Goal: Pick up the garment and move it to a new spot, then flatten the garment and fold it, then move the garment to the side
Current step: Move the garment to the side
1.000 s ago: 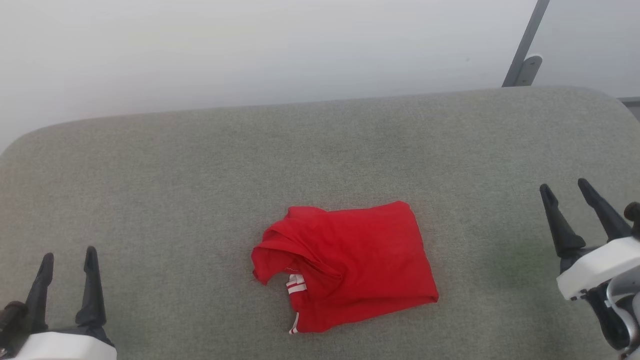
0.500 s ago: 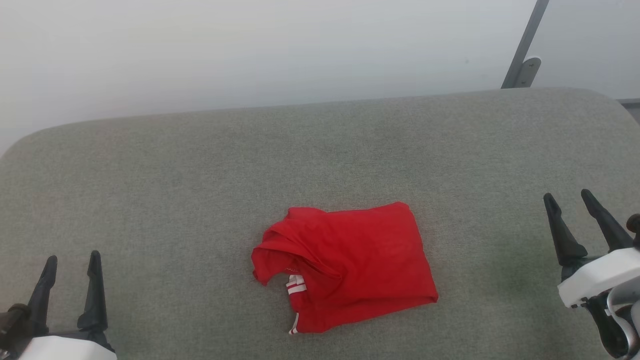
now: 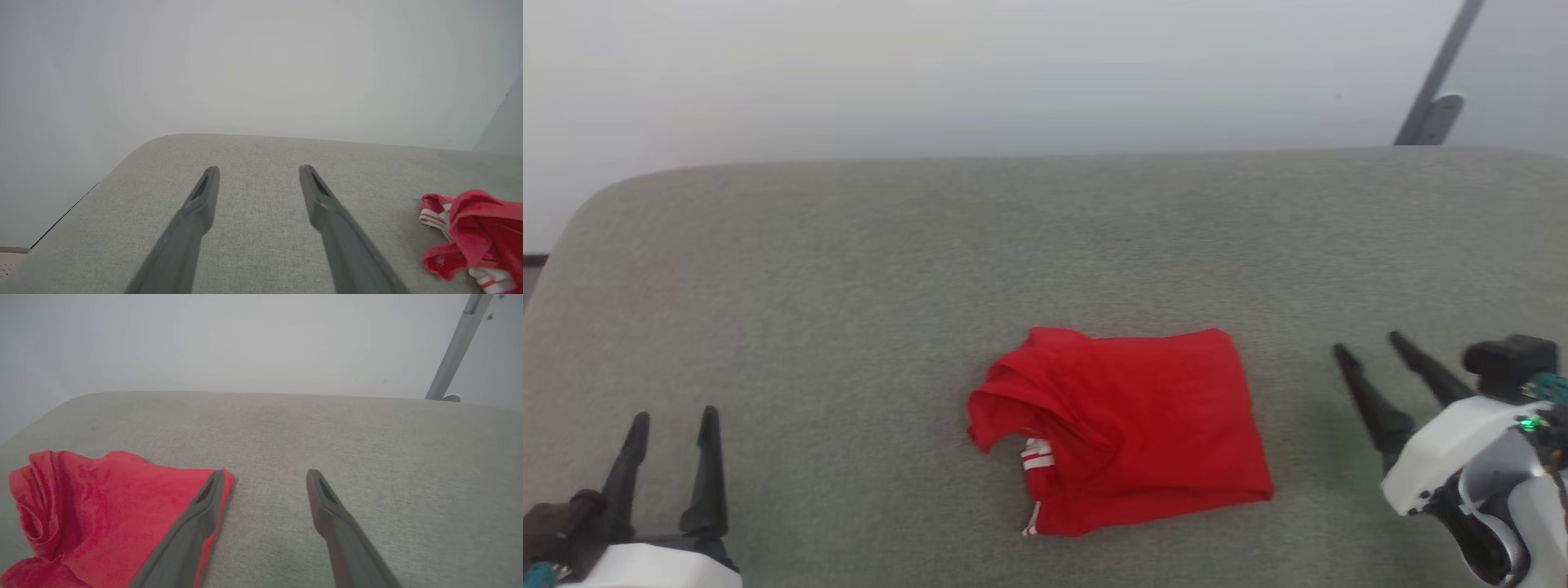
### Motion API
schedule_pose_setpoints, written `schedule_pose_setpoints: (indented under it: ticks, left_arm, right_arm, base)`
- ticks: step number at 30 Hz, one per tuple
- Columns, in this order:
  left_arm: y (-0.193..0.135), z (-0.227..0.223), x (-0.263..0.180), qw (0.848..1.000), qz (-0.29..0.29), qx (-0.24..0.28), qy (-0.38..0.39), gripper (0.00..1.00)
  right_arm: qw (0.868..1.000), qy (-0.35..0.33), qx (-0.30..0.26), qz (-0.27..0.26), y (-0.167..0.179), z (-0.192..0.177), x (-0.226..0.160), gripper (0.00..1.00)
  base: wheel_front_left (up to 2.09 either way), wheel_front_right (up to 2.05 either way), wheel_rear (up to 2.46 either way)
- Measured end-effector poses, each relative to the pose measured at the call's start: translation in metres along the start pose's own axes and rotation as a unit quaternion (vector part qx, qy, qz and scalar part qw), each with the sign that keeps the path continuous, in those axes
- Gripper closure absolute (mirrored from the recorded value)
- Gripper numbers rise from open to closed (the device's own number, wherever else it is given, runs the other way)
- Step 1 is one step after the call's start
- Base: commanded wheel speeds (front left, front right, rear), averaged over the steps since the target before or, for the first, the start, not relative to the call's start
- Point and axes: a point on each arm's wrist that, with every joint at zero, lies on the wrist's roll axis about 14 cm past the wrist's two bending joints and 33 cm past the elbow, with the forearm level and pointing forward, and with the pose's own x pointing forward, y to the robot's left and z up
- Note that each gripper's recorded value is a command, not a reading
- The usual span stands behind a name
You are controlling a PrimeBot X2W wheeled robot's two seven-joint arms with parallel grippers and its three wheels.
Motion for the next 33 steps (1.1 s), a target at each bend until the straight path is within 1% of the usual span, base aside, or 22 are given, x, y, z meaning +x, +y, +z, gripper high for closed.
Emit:
schedule_pose_setpoints:
  ticks: [5, 10, 11, 13, 17, 21, 23, 24, 26, 28, 29, 31, 32, 33]
  left_arm:
    - [0.004, -0.006, -0.007, 1.000, 0.013, -0.006, 0.008, 0.00]
    - [0.009, -0.011, -0.012, 0.999, 0.026, -0.010, 0.016, 0.00]
    - [0.009, -0.011, -0.012, 0.999, 0.026, -0.010, 0.016, 0.00]
    - [0.011, -0.013, -0.014, 0.999, 0.031, -0.012, 0.019, 0.00]
    - [0.012, -0.018, -0.015, 0.999, 0.038, -0.016, 0.026, 0.00]
    - [0.011, -0.024, -0.014, 0.998, 0.042, -0.020, 0.033, 0.00]
    - [0.011, -0.027, -0.014, 0.998, 0.045, -0.021, 0.038, 0.00]
    - [0.012, -0.029, -0.014, 0.998, 0.047, -0.023, 0.040, 0.00]
    - [0.012, -0.032, -0.013, 0.997, 0.051, -0.024, 0.045, 0.00]
    - [0.012, -0.035, -0.012, 0.997, 0.053, -0.025, 0.049, 0.00]
    - [0.012, -0.037, -0.011, 0.997, 0.055, -0.026, 0.052, 0.00]
    - [0.013, -0.039, -0.010, 0.997, 0.057, -0.026, 0.054, 0.00]
    - [0.013, -0.039, -0.010, 0.997, 0.058, -0.026, 0.055, 0.00]
    - [0.014, -0.039, -0.010, 0.996, 0.059, -0.025, 0.056, 0.00]
  right_arm:
    - [0.995, 0.081, 0.002, 0.051, 0.028, -0.020, 0.016, 0.00]
    - [0.980, 0.180, -0.016, 0.087, 0.044, -0.044, 0.024, 0.00]
    - [0.980, 0.180, -0.016, 0.087, 0.044, -0.044, 0.024, 0.00]
    - [0.972, 0.215, -0.017, 0.095, 0.047, -0.052, 0.026, 0.00]
    - [0.952, 0.282, -0.031, 0.112, 0.053, -0.065, 0.029, 0.00]
    - [0.929, 0.345, -0.044, 0.125, 0.058, -0.081, 0.032, 0.00]
    - [0.915, 0.376, -0.051, 0.133, 0.061, -0.089, 0.033, 0.00]
    - [0.910, 0.390, -0.046, 0.134, 0.062, -0.093, 0.033, 0.00]
    - [0.894, 0.424, -0.052, 0.138, 0.063, -0.104, 0.032, 0.00]
    - [0.882, 0.447, -0.047, 0.138, 0.064, -0.111, 0.034, 0.00]
    - [0.872, 0.467, -0.055, 0.138, 0.064, -0.116, 0.035, 0.00]
    - [0.866, 0.477, -0.053, 0.141, 0.066, -0.119, 0.037, 0.00]
    - [0.864, 0.481, -0.055, 0.142, 0.068, -0.121, 0.037, 0.36]
    - [0.861, 0.484, -0.056, 0.145, 0.069, -0.121, 0.037, 0.82]
  base:
    - [0.00, 0.00, 0.00]
    - [0.00, 0.00, 0.00]
    - [0.00, 0.00, 0.00]
    - [0.00, 0.00, 0.00]
    - [0.00, 0.00, 0.00]
    - [0.00, 0.00, 0.00]
    - [0.00, 0.00, 0.00]
    - [0.00, 0.00, 0.00]
    - [0.00, 0.00, 0.00]
    - [0.00, 0.00, 0.00]
    - [0.00, 0.00, 0.00]
    - [0.00, 0.00, 0.00]
    - [0.00, 0.00, 0.00]
    - [0.00, 0.00, 0.00]
